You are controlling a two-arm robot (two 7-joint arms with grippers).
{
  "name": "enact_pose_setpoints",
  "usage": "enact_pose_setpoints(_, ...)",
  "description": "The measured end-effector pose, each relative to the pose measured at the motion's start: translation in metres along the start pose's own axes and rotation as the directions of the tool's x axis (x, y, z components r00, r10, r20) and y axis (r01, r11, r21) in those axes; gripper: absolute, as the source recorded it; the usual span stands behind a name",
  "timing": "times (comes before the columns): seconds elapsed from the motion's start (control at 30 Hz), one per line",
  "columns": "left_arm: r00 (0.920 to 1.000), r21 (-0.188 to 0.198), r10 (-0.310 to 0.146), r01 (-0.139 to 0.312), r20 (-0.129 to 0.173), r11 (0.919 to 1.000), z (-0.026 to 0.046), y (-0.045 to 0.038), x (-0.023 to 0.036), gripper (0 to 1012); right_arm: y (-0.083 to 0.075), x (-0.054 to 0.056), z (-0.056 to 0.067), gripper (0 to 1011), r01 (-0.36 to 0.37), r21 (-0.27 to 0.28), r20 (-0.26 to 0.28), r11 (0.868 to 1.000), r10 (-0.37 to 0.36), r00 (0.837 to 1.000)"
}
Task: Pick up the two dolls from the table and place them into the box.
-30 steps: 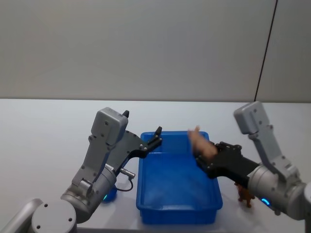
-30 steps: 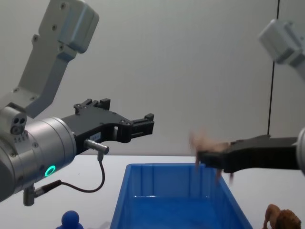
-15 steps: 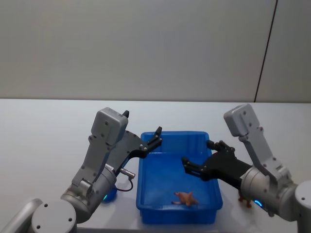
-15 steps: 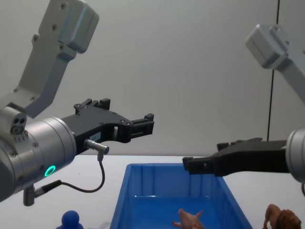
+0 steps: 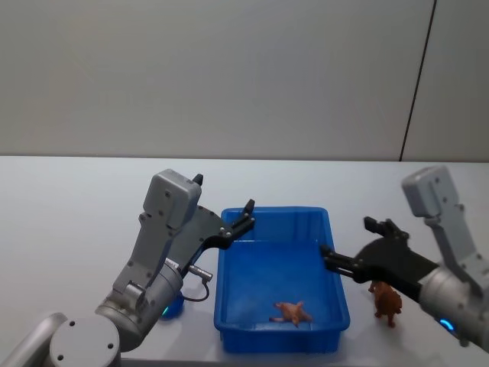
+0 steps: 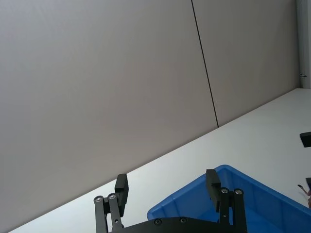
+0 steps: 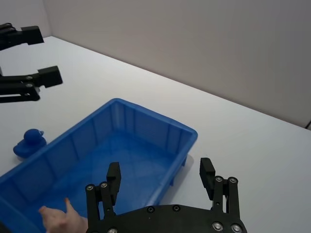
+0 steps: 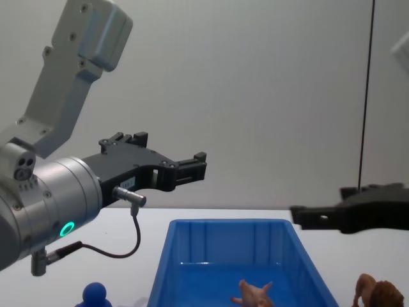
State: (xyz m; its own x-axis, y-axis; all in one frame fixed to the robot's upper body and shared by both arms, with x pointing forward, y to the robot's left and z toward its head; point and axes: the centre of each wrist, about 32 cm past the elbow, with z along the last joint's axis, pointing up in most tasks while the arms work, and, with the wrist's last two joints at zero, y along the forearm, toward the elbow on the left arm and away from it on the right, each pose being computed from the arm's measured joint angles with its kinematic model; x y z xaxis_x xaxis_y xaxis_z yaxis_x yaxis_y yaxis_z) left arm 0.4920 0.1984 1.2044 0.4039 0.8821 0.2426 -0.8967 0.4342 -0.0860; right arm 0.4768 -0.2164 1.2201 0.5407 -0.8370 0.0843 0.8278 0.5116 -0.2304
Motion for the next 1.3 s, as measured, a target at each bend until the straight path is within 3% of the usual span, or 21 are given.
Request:
enact_pose_setpoints(0.63,1.0,0.0,0.0,0.0,0.0,1.0,0.0,0.0,0.0,1002,-0.03,0.027,-0.028,1001,0.043,-0.069,-0.002,0.997,-0.043,0.999)
enact_pose_setpoints(1.3,1.0,0.0,0.0,0.0,0.0,1.0,0.0,0.0,0.0,1002,-0.033,0.029,-0.051,1001,0.025,-0.166,0.008,0.986,-0.024,1.0)
